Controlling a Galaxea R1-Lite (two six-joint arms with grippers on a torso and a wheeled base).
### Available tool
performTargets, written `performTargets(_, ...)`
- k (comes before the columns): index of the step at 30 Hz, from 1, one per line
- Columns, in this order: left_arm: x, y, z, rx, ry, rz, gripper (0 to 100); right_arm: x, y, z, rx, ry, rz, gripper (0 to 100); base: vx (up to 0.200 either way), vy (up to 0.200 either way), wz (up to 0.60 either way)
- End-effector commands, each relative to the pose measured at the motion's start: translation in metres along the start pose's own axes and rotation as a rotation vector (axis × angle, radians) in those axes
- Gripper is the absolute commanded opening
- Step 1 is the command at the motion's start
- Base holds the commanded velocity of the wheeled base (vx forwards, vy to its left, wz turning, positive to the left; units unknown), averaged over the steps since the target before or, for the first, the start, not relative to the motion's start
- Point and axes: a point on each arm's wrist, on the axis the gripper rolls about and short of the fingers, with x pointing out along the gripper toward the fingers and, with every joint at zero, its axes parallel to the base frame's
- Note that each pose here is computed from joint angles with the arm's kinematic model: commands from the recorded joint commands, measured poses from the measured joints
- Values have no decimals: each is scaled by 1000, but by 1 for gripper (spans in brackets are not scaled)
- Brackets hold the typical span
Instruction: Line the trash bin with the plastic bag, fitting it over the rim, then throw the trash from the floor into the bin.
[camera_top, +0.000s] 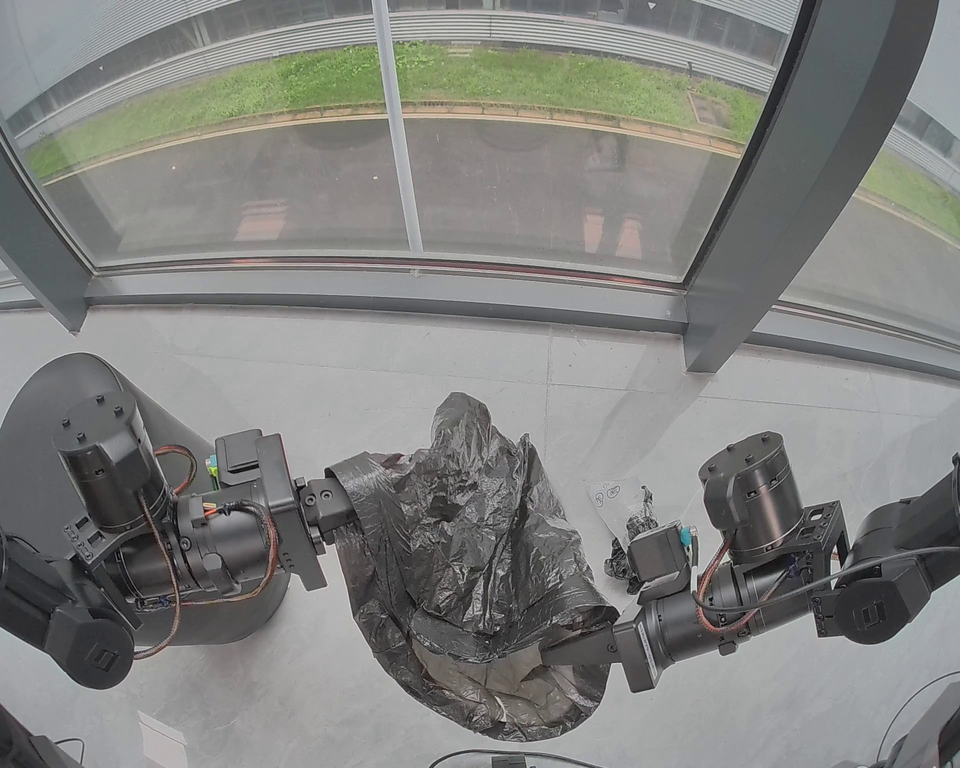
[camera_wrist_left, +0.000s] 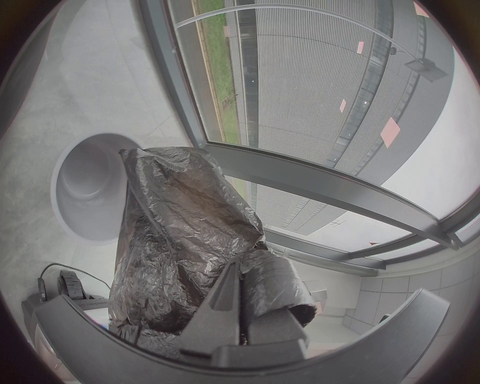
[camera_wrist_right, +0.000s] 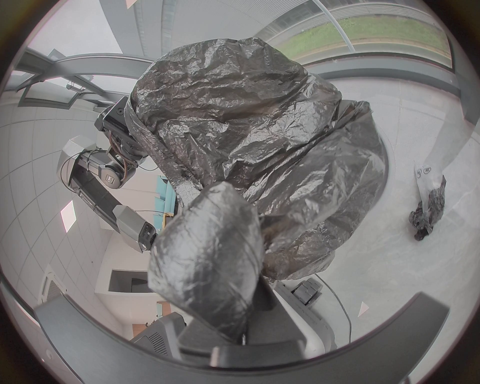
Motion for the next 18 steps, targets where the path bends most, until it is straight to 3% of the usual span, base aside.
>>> performTargets(1,3,18,-2,-49,16,53,0,-1,0,-2,12,22,-6,0,0,0,0)
performTargets(9,-2,30,-9,-86,19,99,0,2,4,-8,18,67,33,0,0,0,0)
performTargets(18,-18,30,-22,-102,17,115,0,10,14,-17,11,132,61,0,0,0,0)
